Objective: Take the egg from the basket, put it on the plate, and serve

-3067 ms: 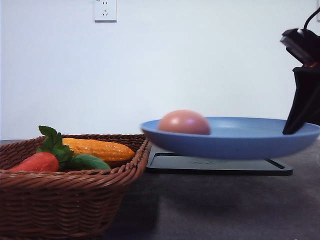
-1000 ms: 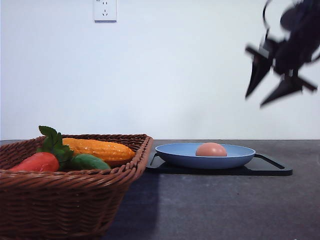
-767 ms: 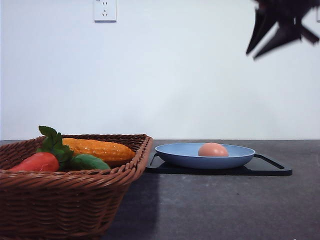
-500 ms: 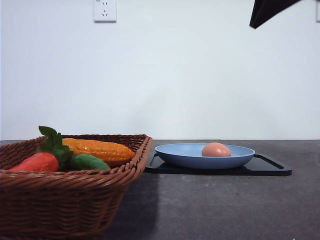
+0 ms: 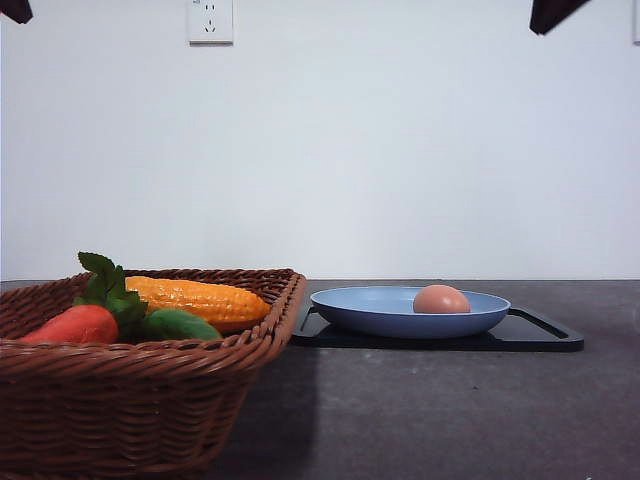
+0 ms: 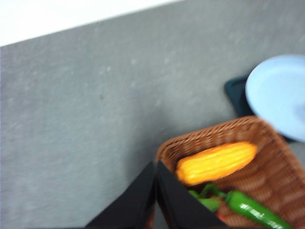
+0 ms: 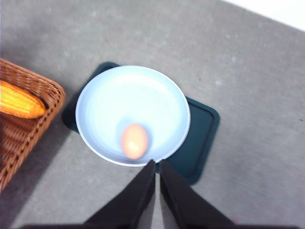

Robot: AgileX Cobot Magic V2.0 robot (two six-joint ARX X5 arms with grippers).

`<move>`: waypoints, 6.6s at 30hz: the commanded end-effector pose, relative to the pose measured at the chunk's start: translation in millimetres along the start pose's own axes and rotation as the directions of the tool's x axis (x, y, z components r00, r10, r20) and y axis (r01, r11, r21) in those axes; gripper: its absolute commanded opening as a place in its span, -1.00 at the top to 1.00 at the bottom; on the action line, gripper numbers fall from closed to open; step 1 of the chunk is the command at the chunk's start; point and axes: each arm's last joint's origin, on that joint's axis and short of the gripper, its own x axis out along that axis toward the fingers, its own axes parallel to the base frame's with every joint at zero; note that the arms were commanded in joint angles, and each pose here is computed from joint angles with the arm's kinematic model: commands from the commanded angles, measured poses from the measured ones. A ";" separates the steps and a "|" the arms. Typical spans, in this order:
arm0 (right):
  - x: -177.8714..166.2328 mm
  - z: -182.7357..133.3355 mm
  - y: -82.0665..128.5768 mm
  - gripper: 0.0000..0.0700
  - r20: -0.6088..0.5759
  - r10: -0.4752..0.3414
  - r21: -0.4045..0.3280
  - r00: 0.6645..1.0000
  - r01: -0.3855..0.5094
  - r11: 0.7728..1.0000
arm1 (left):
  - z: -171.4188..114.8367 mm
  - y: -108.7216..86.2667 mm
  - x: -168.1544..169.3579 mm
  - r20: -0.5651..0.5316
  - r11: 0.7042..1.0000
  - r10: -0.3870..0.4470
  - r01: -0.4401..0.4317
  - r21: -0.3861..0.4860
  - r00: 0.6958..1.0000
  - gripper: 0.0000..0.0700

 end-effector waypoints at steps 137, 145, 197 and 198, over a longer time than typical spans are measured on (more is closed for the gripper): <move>29.4 -217.5 -55.4 1.00 0.474 -0.075 0.127 0.877 0.016 0.992 | -220.6 27.3 35.2 0.263 0.914 0.319 -0.222 -0.341 0.910 1.00; 31.2 -221.0 -55.1 1.00 0.438 -0.073 0.175 0.896 -0.005 0.984 | -220.6 27.3 35.2 0.263 0.914 0.319 -0.222 -0.341 0.910 1.00; 31.1 -220.8 -55.2 1.00 0.440 -0.075 0.175 0.895 -0.004 0.985 | -220.6 27.3 35.2 0.263 0.914 0.319 -0.222 -0.341 0.910 1.00; 31.1 -220.8 -55.2 1.00 0.440 -0.075 0.175 0.895 -0.004 0.985 | -220.6 27.3 35.2 0.263 0.914 0.319 -0.222 -0.341 0.910 1.00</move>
